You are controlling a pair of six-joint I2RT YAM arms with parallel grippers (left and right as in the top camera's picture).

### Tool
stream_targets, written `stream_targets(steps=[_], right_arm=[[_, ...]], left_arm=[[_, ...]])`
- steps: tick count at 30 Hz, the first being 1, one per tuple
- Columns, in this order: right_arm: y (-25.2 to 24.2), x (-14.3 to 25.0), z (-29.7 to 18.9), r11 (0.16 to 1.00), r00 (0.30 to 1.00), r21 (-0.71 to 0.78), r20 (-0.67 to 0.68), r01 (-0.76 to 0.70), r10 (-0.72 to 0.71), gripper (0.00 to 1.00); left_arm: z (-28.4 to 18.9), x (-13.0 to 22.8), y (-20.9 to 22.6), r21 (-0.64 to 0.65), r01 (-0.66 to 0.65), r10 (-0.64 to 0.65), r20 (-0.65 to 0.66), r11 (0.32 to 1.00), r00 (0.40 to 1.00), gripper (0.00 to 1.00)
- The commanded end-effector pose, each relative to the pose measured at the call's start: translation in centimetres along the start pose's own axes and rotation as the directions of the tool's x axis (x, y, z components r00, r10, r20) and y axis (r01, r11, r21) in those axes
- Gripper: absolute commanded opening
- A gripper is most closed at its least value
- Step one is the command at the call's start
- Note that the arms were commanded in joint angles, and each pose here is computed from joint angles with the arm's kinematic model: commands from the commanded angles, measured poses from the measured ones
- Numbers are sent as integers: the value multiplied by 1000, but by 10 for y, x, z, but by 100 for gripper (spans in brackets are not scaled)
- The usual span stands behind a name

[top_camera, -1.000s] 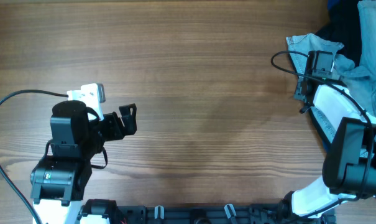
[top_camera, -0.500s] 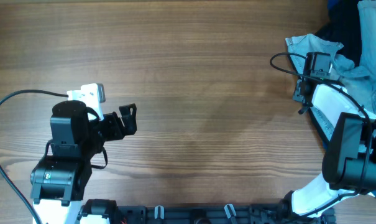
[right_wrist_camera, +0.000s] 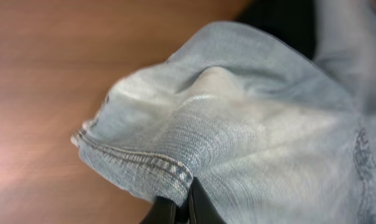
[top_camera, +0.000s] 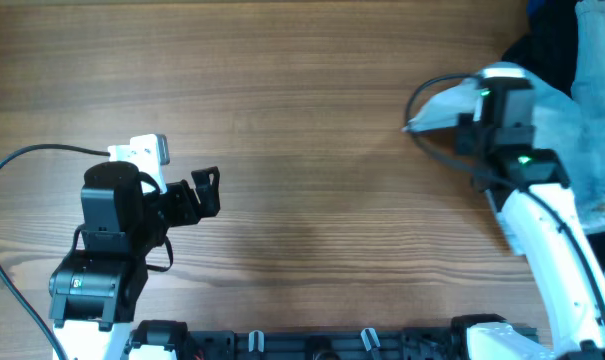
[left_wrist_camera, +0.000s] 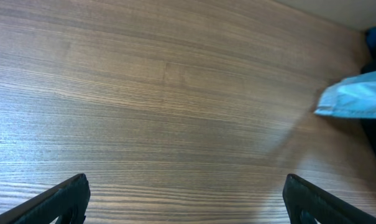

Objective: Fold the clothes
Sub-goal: 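Drag the jeans leftward onto the table with the right gripper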

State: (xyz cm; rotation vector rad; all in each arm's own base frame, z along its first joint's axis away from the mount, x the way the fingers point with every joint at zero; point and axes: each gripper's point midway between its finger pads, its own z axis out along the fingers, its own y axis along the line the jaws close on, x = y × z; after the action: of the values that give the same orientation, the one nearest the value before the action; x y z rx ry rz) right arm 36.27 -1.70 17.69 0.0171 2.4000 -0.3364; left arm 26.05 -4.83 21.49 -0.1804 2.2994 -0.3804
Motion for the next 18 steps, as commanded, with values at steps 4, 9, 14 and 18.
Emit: stream_targets(steps=[4, 9, 14, 18], right_arm=[[114, 29, -37, 935, 982, -317, -49, 158, -182, 4], [178, 29, -49, 865, 976, -460, 14, 200, -218, 4], [231, -14, -50, 825, 988, -552, 146, 117, -42, 4], [262, 4, -29, 773, 997, -630, 67, 81, -50, 4]], left_arm=[[-4, -5, -6, 21, -1, 1, 13, 1000, 1000, 100], [-4, -5, -6, 21, -1, 1, 13, 1000, 1000, 100], [-4, -5, -6, 21, -1, 1, 13, 1000, 1000, 100], [-4, -5, -6, 21, -1, 1, 13, 1000, 1000, 100]])
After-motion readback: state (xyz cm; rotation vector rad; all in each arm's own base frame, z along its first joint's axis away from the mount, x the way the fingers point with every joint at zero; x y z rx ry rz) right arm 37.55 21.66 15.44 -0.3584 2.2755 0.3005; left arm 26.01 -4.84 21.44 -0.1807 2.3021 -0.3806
